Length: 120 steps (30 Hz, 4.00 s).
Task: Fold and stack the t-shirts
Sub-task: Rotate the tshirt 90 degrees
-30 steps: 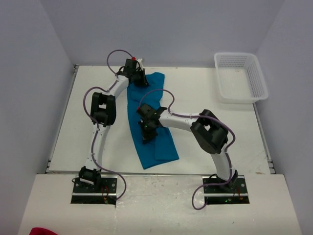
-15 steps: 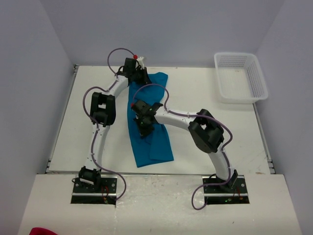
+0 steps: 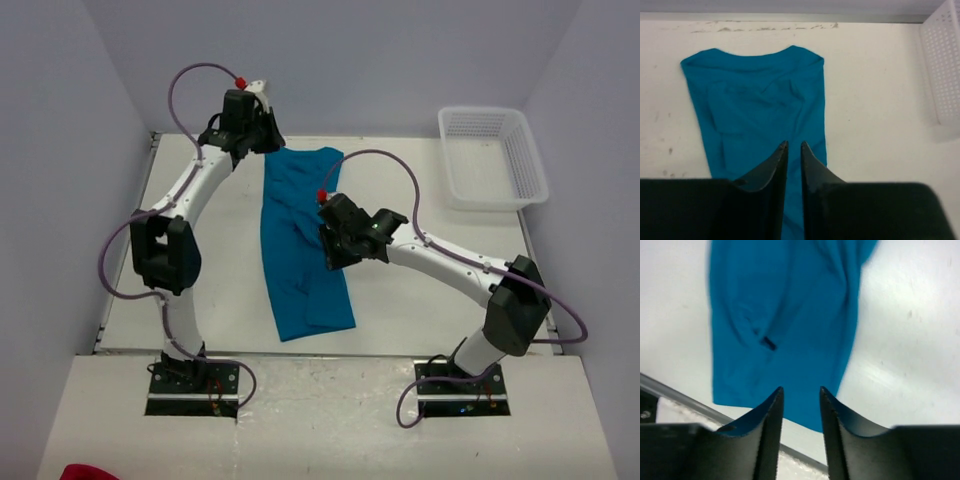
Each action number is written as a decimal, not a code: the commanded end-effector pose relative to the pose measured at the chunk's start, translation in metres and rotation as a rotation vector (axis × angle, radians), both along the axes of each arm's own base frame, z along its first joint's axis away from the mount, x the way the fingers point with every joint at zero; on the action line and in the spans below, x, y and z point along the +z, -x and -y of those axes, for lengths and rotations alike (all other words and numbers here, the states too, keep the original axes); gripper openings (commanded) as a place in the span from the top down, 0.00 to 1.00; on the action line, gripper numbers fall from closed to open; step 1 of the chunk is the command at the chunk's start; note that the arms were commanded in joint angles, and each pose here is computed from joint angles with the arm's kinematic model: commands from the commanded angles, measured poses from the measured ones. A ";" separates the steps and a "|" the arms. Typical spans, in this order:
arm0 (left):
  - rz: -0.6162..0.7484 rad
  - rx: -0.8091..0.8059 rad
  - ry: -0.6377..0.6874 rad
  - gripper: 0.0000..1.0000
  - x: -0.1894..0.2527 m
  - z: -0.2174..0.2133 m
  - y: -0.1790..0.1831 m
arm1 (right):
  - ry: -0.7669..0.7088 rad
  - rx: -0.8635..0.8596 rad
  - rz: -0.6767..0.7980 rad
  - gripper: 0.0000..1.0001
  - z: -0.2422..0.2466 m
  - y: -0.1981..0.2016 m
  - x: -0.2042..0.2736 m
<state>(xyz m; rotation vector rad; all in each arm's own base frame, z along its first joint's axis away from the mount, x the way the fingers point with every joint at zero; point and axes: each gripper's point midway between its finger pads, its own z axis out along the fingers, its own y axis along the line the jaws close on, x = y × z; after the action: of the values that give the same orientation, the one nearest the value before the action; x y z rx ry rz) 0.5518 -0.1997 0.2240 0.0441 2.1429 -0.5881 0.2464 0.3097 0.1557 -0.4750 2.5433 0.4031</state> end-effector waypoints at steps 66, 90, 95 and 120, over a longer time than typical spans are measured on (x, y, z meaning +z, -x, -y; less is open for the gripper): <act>-0.204 0.006 -0.069 0.98 -0.217 -0.020 -0.080 | 0.084 -0.059 -0.440 1.00 0.021 0.096 -0.180; 0.066 -0.092 0.014 0.50 0.008 0.042 -0.032 | 0.049 -0.048 -0.134 0.69 0.030 0.053 -0.063; -0.139 0.008 -0.176 0.68 -0.054 0.045 0.056 | 0.091 -0.086 -0.093 0.97 0.048 0.051 -0.069; -0.372 -0.134 -0.092 0.74 -0.131 0.015 0.355 | -0.033 -0.137 -0.060 1.00 0.082 0.054 -0.074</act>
<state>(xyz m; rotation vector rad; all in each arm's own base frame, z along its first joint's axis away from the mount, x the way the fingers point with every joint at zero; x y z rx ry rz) 0.2051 -0.2026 0.1002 0.1530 2.5354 -0.4953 0.1854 0.2197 0.0673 -0.3027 2.6673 0.3382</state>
